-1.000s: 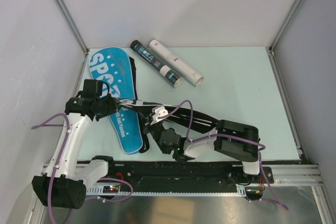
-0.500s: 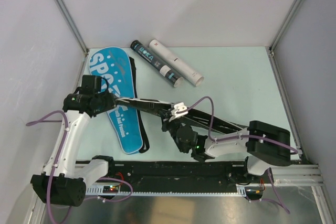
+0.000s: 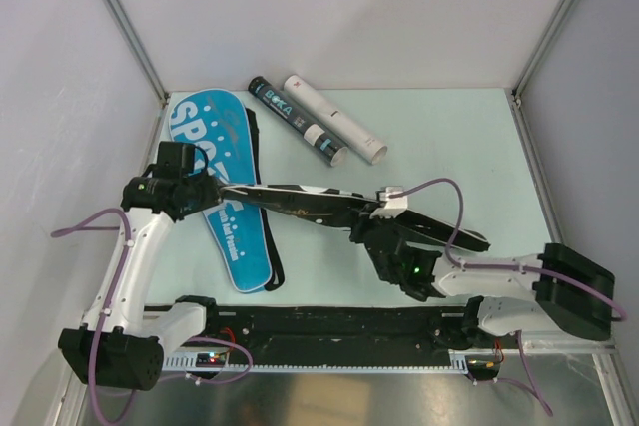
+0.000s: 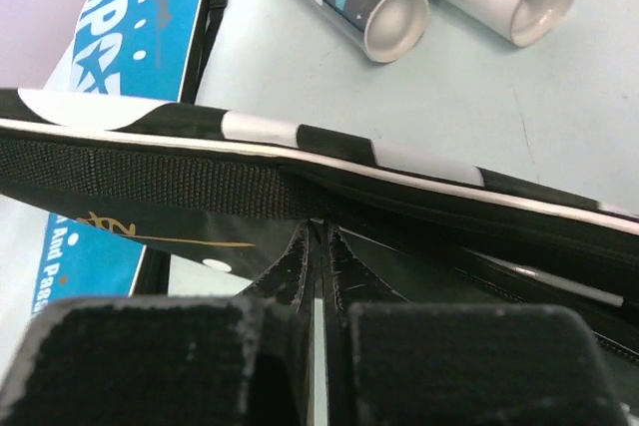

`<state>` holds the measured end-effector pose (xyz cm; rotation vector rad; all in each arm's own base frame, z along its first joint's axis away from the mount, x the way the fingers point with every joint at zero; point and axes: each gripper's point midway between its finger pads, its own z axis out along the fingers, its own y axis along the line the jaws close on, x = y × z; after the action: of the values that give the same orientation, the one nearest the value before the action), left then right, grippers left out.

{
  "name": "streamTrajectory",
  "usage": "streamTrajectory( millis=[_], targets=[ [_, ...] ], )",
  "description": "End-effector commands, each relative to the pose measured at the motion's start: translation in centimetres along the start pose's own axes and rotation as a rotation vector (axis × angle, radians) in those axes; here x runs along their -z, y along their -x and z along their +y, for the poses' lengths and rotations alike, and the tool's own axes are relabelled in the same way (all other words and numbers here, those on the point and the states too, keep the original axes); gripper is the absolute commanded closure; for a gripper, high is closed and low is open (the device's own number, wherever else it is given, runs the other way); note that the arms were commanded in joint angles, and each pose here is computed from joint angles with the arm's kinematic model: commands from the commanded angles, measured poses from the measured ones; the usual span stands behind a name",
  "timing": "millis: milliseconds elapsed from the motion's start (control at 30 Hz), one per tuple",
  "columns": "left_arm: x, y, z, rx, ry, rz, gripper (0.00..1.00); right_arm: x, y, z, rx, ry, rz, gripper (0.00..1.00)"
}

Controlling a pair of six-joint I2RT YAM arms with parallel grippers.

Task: Pack up the badminton gear
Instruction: Zip the racket bag at the center of the board.

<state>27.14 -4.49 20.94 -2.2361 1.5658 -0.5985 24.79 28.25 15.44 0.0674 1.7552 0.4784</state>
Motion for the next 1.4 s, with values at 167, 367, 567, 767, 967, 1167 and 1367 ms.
streamTrajectory(
  millis=[167, 367, 567, 767, 967, 1167, 1367],
  targets=[
    [1.4, 2.1, -2.4, 0.087, -0.116, -0.092, 1.00, 2.2, 1.2, -14.5, -0.078, -0.431, -0.028, 1.00],
    [1.5, 2.5, -2.3, 0.086, -0.113, -0.112, 1.00, 3.7, 2.4, -20.0, -0.136, -0.586, -0.063, 1.00],
    [1.5, 2.5, -2.3, 0.083, -0.109, -0.114, 1.00, 4.8, 3.5, -23.9, -0.183, -0.700, -0.092, 1.00],
    [1.6, 2.9, -2.1, 0.084, -0.111, -0.127, 1.00, 5.2, 4.2, -27.4, -0.250, -0.784, -0.100, 1.00],
    [2.0, 3.6, -2.2, 0.065, -0.129, -0.154, 1.00, 3.0, 4.2, -26.1, -0.274, -0.627, -0.007, 1.00],
    [2.3, 3.6, -2.0, 0.010, -0.134, -0.153, 1.00, 1.8, 3.3, -17.8, -0.174, -0.267, 0.196, 0.77],
    [2.5, 4.0, -2.0, 0.010, -0.146, -0.170, 1.00, 3.6, 4.7, -9.2, -0.025, 0.093, 0.299, 0.52]
  ],
)
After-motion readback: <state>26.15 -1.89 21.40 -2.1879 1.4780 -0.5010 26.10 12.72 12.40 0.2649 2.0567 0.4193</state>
